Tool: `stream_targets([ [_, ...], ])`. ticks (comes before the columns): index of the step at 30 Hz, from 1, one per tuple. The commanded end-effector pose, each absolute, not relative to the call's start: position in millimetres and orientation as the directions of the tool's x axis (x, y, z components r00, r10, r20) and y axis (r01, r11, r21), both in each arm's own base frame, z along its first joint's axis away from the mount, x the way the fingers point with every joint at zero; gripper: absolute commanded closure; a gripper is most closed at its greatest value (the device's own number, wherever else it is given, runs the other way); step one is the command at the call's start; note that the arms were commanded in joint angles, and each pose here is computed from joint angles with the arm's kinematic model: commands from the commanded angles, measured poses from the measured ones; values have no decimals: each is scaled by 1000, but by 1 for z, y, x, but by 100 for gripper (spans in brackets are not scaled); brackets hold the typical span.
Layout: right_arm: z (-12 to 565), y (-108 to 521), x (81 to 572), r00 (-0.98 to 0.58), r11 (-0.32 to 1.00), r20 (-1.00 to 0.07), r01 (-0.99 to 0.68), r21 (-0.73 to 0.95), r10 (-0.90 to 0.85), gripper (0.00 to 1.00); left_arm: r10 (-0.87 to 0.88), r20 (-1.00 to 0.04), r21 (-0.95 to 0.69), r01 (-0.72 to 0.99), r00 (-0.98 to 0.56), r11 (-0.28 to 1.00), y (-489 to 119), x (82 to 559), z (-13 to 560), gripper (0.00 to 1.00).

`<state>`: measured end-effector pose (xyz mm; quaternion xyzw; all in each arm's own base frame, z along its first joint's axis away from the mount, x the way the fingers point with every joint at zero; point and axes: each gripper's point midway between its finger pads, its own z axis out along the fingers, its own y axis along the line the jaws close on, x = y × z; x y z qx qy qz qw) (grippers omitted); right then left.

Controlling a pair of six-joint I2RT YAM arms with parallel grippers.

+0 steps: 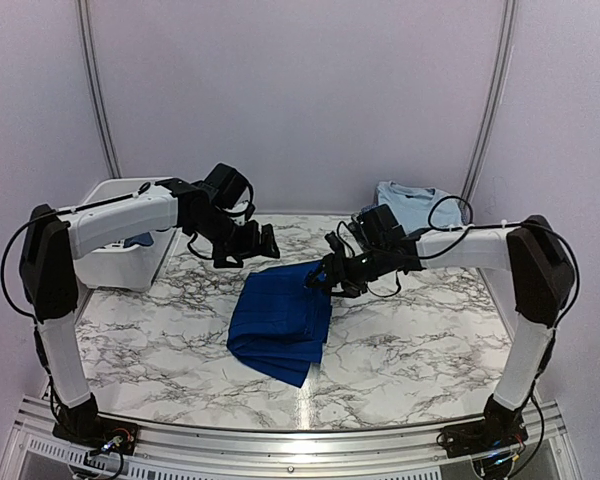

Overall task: Fold and stack the mixed laundry pile
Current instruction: Fold the rectangle-folded skirt at the center of the board, then rotate the square-folded skirt at the center of the board.

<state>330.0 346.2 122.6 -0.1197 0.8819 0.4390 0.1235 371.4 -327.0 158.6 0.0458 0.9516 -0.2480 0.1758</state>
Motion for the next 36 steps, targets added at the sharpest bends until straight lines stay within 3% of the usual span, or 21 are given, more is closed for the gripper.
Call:
stream_targets([
  [1,79,357,336,-948,682,-281,-305,665,-149,39,15,-410,-396,193,-912,898,-318,379,158,1],
  [8,0,333,330,-944,808,-200,-330,488,-264,90,94,-488,-259,247,-867,934,-302,400,153,1],
  [10,-8,324,331,-932,827,-196,-362,431,-306,99,132,-499,-225,275,-857,935,-303,407,148,1],
  [15,-10,303,350,-871,821,-236,-486,298,-430,100,230,-490,-193,362,-841,912,-319,422,125,1],
  [23,-6,294,391,-676,697,-296,-716,44,-675,100,335,-428,-272,473,-839,838,-354,423,75,3],
  [26,3,300,402,-638,672,-332,-740,17,-695,100,354,-337,-348,465,-873,814,-352,393,42,16],
  [29,13,306,412,-614,661,-367,-750,-4,-699,100,332,-256,-438,415,-908,797,-345,352,23,45],
  [31,20,316,415,-574,627,-399,-779,-1,-715,100,295,-244,-489,380,-924,785,-342,326,22,57],
  [36,35,351,406,-468,524,-475,-852,16,-746,95,185,-191,-565,262,-964,782,-341,247,25,62],
])
